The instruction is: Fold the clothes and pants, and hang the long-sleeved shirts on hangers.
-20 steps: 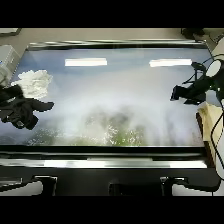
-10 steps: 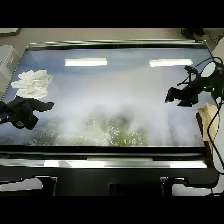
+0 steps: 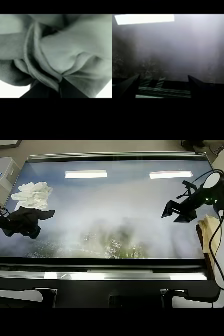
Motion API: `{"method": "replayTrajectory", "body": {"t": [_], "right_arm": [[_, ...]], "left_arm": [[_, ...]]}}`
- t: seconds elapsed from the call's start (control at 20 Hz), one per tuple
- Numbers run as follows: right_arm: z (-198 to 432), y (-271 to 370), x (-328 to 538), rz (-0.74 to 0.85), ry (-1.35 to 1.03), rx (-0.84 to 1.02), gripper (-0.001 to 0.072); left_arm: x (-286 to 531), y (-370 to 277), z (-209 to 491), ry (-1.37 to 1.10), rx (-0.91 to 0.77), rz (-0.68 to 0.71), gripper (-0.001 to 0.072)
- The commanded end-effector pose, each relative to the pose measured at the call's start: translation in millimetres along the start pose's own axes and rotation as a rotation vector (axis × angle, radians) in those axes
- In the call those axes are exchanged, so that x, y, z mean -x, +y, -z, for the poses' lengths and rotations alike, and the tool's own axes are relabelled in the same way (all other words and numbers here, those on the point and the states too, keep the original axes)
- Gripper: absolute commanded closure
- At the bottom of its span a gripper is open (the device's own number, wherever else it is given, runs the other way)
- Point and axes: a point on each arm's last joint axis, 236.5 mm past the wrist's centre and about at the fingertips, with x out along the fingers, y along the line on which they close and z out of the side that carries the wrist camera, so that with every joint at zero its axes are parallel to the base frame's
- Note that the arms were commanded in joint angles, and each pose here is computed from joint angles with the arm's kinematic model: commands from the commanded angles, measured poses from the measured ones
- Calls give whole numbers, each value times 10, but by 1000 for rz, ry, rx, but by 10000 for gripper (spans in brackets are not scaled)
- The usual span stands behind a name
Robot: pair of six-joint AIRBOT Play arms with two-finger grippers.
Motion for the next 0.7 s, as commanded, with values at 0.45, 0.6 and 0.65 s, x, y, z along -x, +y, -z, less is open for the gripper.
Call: {"method": "replayTrajectory", "body": {"t": [0.45, 0.6, 0.65], "right_arm": [[132, 187, 631, -6, -184, 52, 42], [163, 208, 704, -7, -203, 59, 42], [175, 215, 722, -7, -207, 60, 42]], "left_arm": [[4320, -3005, 1632, -967, -555, 903, 683], [4337, -3295, 2636, -770, -629, 1150, 683], [4125, -3399, 2907, -668, -666, 1182, 683]]}}
